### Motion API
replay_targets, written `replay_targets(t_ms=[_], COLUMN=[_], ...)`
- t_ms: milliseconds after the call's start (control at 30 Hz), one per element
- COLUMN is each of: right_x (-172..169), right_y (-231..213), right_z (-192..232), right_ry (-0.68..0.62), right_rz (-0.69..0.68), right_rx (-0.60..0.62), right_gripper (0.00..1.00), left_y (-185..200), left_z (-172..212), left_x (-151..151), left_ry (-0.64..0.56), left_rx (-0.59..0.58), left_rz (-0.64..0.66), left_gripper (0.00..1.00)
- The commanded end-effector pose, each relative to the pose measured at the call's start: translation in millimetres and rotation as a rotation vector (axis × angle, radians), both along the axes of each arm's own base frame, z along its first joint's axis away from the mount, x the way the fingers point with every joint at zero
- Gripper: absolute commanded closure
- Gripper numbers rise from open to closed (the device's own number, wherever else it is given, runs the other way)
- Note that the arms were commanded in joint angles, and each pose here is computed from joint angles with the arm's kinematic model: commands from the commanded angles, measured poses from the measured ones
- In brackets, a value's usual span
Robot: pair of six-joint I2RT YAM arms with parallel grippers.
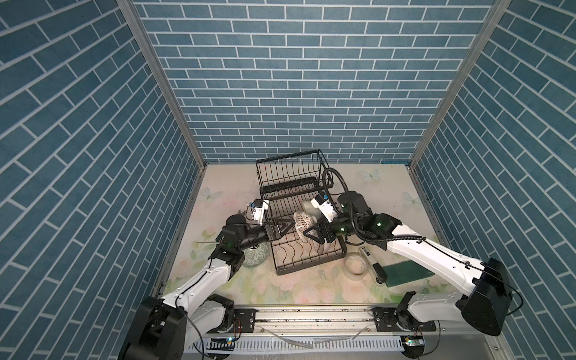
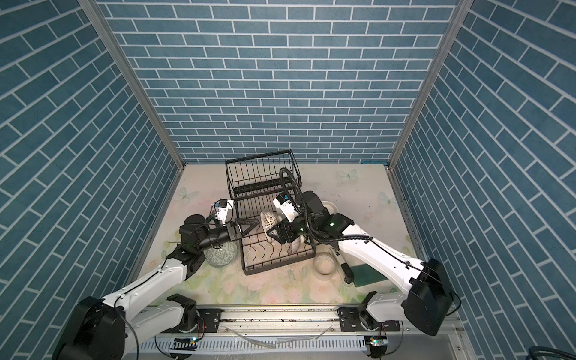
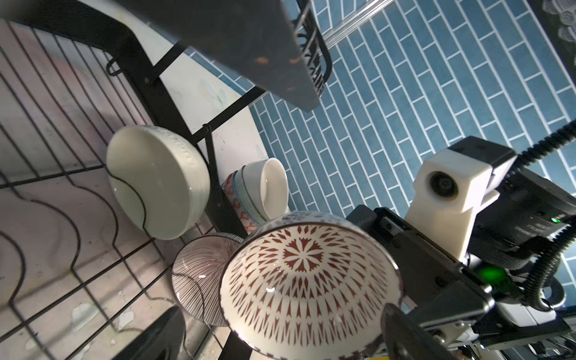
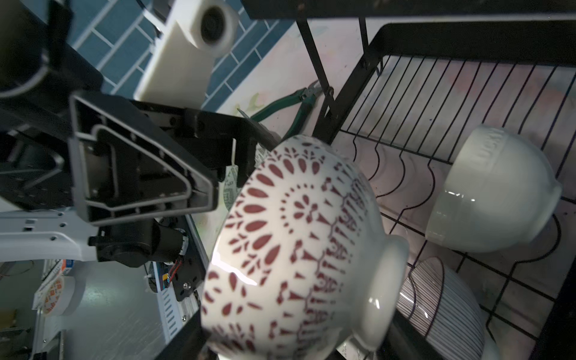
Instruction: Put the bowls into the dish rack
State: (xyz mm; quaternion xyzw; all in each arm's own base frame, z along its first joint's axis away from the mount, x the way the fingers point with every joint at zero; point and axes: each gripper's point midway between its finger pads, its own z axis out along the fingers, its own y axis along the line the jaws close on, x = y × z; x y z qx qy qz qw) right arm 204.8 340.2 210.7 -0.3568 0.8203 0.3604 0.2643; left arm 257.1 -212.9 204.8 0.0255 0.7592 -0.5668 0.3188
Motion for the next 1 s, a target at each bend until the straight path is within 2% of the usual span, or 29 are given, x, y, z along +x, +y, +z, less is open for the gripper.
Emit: replay_targets(t_ms=[0,367,967], right_x=[8,17,62], right_y=[12,33,62], right_z=[20,-8,-21], right_ry=[-0.13,-0.238,-0.566], right_rz=[0.027,0.033,0.003], right_rx=[-0.02,-0.209,-0.381], right_gripper=[0.61,0.61,0.6], left_y=[12,43,110], left_z=[-12,-33,-50], left_x=[-1,-16,-25], left_ry=[0.032,0.12,0.243], left_rx=[0.12,0.31,0.528], left_rz=[0.034,0.145,0.444], left_gripper=[0.0,0.0,0.0])
